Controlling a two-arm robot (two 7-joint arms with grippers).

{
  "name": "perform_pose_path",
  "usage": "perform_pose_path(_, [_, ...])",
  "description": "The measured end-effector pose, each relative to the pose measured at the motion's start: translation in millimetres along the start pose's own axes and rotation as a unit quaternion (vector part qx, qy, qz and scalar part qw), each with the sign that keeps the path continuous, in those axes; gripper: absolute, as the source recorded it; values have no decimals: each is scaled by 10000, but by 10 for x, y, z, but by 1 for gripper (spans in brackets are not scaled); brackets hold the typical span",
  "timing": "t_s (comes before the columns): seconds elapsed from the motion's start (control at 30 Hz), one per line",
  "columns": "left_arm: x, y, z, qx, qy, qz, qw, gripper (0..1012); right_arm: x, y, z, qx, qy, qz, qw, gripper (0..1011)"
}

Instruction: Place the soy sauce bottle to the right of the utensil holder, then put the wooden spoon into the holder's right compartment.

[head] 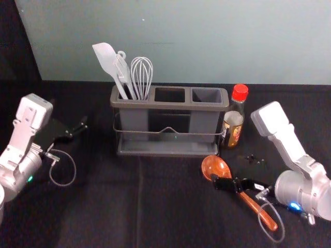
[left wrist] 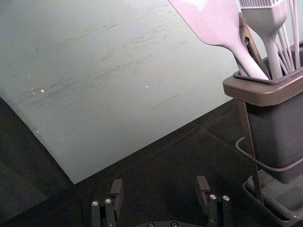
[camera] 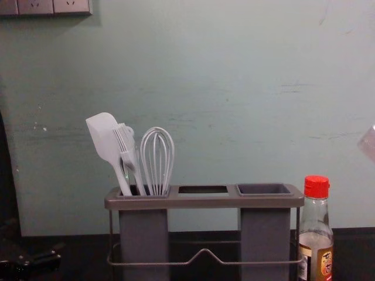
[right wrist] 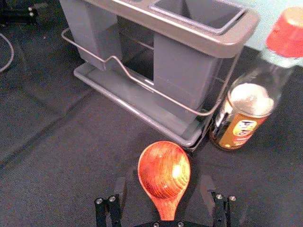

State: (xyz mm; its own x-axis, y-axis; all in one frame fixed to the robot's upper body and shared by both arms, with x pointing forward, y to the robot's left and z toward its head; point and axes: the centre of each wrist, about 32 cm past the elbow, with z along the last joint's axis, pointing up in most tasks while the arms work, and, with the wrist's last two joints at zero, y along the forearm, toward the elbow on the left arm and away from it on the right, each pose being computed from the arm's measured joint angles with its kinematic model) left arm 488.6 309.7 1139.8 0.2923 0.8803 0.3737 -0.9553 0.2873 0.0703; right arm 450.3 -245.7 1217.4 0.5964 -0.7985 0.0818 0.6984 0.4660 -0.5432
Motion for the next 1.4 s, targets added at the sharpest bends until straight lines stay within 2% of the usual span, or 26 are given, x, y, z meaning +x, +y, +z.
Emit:
perform_pose_path(0.2, [0,0,0,0,0,0,10000,1005,-12,140,99,-200,-16,2,9998,1002])
perform_pose_path(0.6, [0,0,0,0,0,0,10000,1005,-59,328,155,-343,29,-37,9994,1003])
perform_pose_path(1.07, [0,0,0,0,0,0,10000,1005,-66,378,126,-340,35,-135,9993,1002])
perform_pose_path(1.4, [0,0,0,0,0,0,10000,1005,-25,406,101,-325,154,-62,9993,1002])
